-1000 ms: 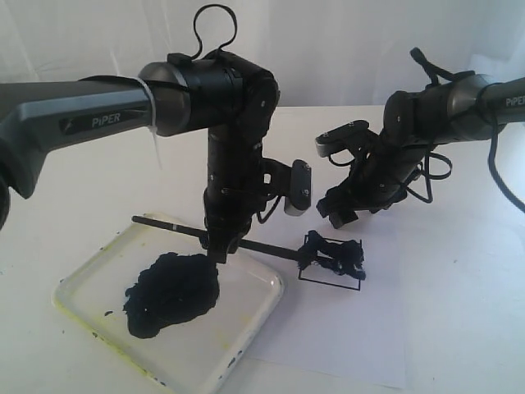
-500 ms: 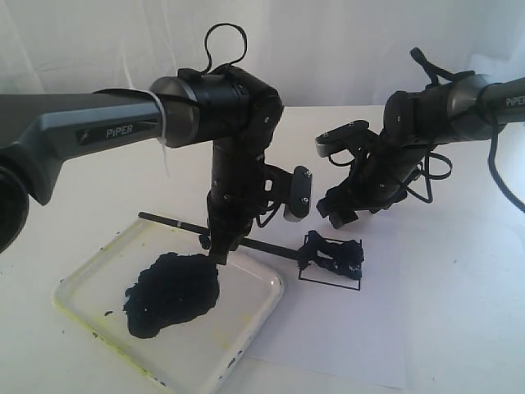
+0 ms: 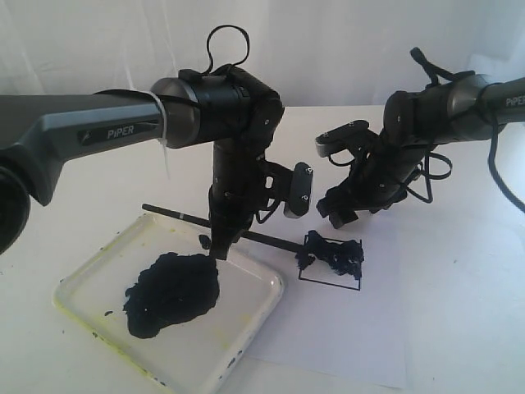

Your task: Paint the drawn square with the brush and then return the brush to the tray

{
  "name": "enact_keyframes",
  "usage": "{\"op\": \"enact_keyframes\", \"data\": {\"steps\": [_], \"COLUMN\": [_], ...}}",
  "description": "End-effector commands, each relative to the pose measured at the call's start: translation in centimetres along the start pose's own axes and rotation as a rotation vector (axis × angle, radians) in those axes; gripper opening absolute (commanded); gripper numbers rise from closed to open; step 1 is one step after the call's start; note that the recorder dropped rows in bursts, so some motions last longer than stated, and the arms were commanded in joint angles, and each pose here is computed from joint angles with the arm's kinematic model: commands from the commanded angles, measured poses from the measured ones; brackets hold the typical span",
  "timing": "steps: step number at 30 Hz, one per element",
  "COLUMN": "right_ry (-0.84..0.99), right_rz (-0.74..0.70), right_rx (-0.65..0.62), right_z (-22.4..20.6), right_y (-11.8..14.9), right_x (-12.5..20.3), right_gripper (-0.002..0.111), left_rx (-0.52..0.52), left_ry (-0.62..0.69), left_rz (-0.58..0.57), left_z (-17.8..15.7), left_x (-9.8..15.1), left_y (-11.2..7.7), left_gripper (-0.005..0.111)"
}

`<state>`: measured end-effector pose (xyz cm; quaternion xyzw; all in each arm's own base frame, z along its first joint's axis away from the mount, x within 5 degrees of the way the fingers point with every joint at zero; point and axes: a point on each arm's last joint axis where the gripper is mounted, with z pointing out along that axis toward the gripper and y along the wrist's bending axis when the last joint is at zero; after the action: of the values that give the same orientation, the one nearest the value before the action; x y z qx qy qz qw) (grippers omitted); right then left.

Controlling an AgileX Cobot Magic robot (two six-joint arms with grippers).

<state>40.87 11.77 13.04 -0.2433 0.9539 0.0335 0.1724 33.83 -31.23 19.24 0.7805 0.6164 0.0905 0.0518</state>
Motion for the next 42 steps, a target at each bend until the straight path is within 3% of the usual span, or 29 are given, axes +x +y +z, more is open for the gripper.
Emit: {"op": "enact_keyframes", "data": {"steps": [1, 24, 30, 35, 42], "right_ry": [0.017, 0.015, 0.015, 0.015, 0.015], "right_rz": [-0.019, -0.019, -0.019, -0.019, -0.019], "right_rx": [0.003, 0.004, 0.004, 0.004, 0.004], "right_z": [0.3, 0.3, 0.3, 0.3, 0.3], "right_y": [0.0, 0.0, 0.0, 0.0, 0.0], "right_x": [0.2, 0.2, 0.2, 0.2, 0.2], "right_gripper": [0.066, 0.066, 0.066, 0.066, 0.066], "left_rx": [0.041, 0.107, 0.088, 0.067, 0.066], "left_ry": [0.025, 0.038, 0.153, 0.141, 0.231], "left_rz": [-0.007, 0.066, 0.05, 0.047, 0.066], "left_z": [-0.2, -0.5, -0.5, -0.7, -0.8], "left_x": [0.2, -0.5, 0.6, 0.5, 1.4], "left_y": [-0.4, -1.5, -1.3, -1.1, -1.0], "left_gripper": [0.0, 0.0, 0.0, 0.0, 0.0]}}
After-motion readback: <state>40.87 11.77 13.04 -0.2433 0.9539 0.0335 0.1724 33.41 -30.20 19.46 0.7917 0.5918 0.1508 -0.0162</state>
